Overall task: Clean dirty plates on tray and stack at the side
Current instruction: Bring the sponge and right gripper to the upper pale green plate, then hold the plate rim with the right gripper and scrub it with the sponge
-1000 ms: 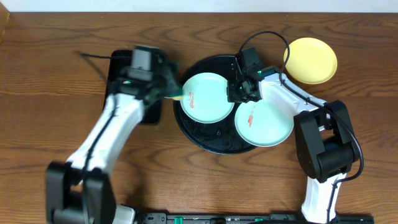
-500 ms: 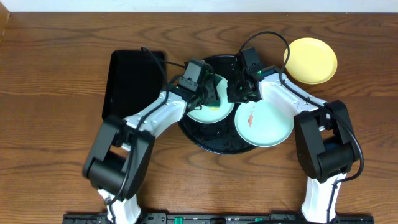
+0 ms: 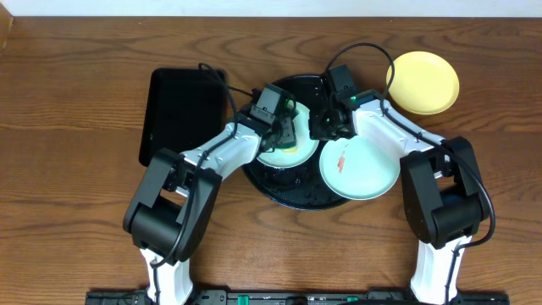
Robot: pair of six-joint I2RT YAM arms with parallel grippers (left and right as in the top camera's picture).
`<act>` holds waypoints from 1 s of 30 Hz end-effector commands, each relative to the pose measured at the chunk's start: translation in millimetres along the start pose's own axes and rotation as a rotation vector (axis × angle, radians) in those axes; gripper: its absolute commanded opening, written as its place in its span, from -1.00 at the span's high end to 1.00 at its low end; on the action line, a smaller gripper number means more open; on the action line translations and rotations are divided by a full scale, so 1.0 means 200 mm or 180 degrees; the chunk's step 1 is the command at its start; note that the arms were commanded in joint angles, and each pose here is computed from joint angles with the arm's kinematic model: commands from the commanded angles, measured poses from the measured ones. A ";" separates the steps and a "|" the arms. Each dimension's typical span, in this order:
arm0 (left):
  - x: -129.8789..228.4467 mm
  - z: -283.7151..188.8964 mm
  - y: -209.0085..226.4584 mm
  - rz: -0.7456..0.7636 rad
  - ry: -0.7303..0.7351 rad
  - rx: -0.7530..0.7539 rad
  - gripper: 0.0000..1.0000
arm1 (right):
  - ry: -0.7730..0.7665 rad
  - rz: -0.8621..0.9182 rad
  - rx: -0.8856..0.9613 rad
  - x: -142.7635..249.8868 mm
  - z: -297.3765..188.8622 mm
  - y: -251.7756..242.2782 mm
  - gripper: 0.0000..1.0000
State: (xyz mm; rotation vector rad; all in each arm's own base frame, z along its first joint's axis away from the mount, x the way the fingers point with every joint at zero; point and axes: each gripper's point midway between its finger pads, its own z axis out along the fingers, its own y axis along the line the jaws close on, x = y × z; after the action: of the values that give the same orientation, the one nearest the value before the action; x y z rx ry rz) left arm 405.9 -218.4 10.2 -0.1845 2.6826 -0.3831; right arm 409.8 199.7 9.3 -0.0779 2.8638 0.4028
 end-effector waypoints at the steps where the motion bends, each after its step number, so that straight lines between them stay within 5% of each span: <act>1: 0.00 0.02 0.40 0.0185 -0.0187 -0.1148 0.84 | 0.0011 0.0037 0.0058 0.00 -0.01 -0.01 0.97; 12: -0.24 -0.24 0.49 0.0387 -0.0849 -0.1793 0.81 | 0.0037 0.0058 0.0423 0.03 -0.02 -0.12 0.97; 19: -0.37 -0.40 0.41 0.0277 -0.1178 -0.1620 0.80 | 0.0038 0.0061 0.0419 0.03 -0.02 -0.12 0.98; 24: -0.34 -0.41 0.22 0.0199 -0.0982 -0.0907 0.80 | 0.0039 0.0061 0.0417 0.03 -0.02 -0.12 0.97; 30: -0.09 -0.33 -0.12 -0.0044 -0.0103 0.0405 0.81 | 0.0044 0.0061 0.0401 0.03 -0.02 -0.11 0.97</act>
State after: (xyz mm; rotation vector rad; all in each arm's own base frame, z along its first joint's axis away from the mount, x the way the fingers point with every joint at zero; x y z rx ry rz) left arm 420.8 -175.3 87.5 -0.2005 2.4991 -0.1857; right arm 403.1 195.9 9.4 -0.0681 2.8947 0.3393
